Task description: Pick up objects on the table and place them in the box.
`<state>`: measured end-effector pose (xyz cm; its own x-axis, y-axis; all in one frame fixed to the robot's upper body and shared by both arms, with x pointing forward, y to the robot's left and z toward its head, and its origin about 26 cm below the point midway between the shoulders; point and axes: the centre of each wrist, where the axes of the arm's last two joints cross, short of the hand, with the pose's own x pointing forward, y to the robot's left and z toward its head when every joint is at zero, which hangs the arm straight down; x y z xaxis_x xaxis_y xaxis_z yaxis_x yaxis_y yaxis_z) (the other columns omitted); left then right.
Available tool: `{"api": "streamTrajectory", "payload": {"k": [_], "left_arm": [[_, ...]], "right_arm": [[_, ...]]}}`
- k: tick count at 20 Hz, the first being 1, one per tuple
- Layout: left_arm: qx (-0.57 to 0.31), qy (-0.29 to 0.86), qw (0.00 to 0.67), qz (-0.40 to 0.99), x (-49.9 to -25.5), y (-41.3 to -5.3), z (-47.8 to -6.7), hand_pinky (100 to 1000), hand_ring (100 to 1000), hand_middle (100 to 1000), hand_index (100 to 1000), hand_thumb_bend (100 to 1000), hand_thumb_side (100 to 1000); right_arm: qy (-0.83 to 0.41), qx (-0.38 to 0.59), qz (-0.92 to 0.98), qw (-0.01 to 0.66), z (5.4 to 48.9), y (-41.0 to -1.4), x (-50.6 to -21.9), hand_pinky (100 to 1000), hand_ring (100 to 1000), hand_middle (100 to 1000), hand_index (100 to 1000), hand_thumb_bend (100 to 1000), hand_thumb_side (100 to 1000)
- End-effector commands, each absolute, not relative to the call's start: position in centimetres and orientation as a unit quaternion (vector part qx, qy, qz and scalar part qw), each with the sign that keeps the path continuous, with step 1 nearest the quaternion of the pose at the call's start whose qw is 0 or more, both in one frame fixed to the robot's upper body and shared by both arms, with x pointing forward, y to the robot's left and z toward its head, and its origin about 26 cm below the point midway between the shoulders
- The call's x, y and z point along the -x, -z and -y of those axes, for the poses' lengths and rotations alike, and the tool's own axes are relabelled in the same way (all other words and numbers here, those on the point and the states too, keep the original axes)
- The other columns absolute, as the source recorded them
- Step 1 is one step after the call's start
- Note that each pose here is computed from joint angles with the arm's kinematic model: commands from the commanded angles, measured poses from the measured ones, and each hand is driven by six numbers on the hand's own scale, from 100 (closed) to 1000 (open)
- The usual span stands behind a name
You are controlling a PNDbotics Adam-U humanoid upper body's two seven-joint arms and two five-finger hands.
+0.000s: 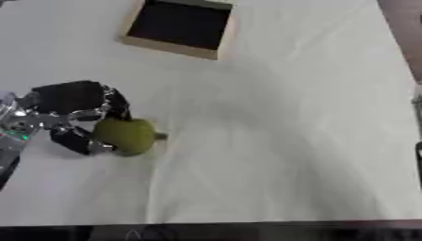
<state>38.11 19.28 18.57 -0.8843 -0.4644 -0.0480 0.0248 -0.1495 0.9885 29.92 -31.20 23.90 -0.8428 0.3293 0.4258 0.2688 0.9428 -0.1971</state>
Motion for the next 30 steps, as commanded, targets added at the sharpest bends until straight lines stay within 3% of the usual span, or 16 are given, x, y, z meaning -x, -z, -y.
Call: {"api": "streamTrajectory", "payload": {"k": [1, 12, 13, 14, 22, 29, 30], "left_arm": [[-0.198, 0.717, 0.147, 0.652, -38.0, -20.3, -19.9, 271, 400, 397, 516, 378, 108], [-0.216, 0.669, 0.124, 0.701, -37.9, -22.2, -20.8, 234, 370, 372, 492, 373, 135], [-0.217, 0.664, 0.120, 0.705, -37.9, -22.6, -20.9, 231, 368, 370, 490, 117, 249], [-0.220, 0.660, 0.114, 0.709, -37.8, -23.1, -20.9, 230, 367, 370, 489, 390, 133], [-0.270, 0.623, 0.071, 0.731, -38.3, -27.6, -22.3, 224, 364, 367, 482, 500, 119], [-0.334, 0.569, 0.072, 0.748, -40.2, -30.5, -24.8, 221, 368, 361, 437, 590, 100], [-0.342, 0.561, 0.072, 0.750, -40.5, -30.9, -25.1, 223, 367, 360, 435, 634, 100]], "right_arm": [[-0.066, 0.158, 0.960, 0.220, 31.3, -24.6, -29.6, 837, 809, 635, 770, 100, 544], [-0.063, 0.160, 0.960, 0.219, 31.4, -24.7, -29.6, 838, 808, 634, 770, 100, 536], [-0.063, 0.160, 0.961, 0.218, 31.4, -24.7, -29.6, 838, 808, 634, 770, 100, 535], [-0.063, 0.160, 0.961, 0.217, 31.4, -24.7, -29.6, 837, 808, 634, 770, 100, 534], [-0.064, 0.158, 0.964, 0.202, 31.4, -25.3, -29.6, 836, 805, 635, 769, 100, 513], [-0.066, 0.144, 0.971, 0.178, 31.0, -26.3, -29.8, 835, 803, 637, 768, 100, 489], [-0.066, 0.142, 0.972, 0.175, 31.0, -26.4, -29.8, 834, 802, 637, 768, 100, 487]]}}
